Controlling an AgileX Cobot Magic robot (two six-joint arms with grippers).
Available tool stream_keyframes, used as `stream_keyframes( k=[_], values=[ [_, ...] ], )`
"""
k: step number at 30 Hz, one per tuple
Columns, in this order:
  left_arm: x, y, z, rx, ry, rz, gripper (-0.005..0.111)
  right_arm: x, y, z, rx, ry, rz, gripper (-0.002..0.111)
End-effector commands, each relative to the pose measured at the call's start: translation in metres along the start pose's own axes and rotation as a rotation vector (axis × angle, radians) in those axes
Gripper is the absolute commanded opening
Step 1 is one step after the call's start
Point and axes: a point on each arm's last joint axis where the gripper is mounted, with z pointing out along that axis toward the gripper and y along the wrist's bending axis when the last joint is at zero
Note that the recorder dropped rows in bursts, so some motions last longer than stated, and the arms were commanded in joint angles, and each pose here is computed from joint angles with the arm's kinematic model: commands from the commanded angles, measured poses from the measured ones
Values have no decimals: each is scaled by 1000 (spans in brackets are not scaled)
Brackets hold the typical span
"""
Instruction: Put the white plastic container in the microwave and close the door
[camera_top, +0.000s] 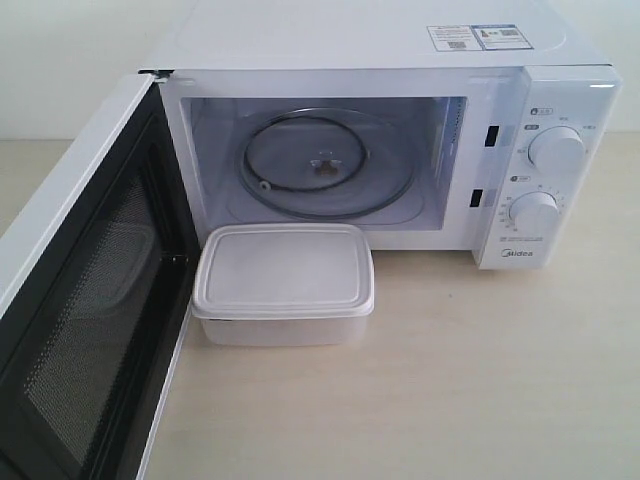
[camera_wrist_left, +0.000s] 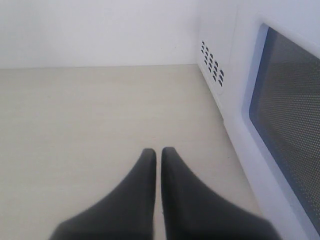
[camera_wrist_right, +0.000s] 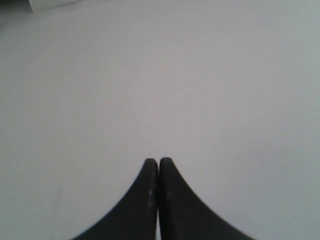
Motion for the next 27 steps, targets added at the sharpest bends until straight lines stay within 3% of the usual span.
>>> stream_keyframes(
  k=[1, 7, 13, 20, 25, 27],
  values=[
    [0, 0, 0, -1, -7, 3, 4, -15, 13, 30, 15, 217, -30, 0],
    [0, 0, 0, -1, -7, 3, 4, 1, 15, 59, 108, 730, -123, 0],
    [0, 0, 0, -1, -7, 3, 4, 39, 5, 63, 188, 976, -77, 0],
    [0, 0, 0, -1, -7, 3, 4, 78, -1, 77, 279, 1054, 150, 0],
    [0, 0, 0, -1, -7, 3, 4, 102, 2, 78, 396, 1135, 448, 0],
    [0, 0, 0, -1, -7, 3, 4, 106, 5, 77, 397, 1164, 506, 0]
  ],
)
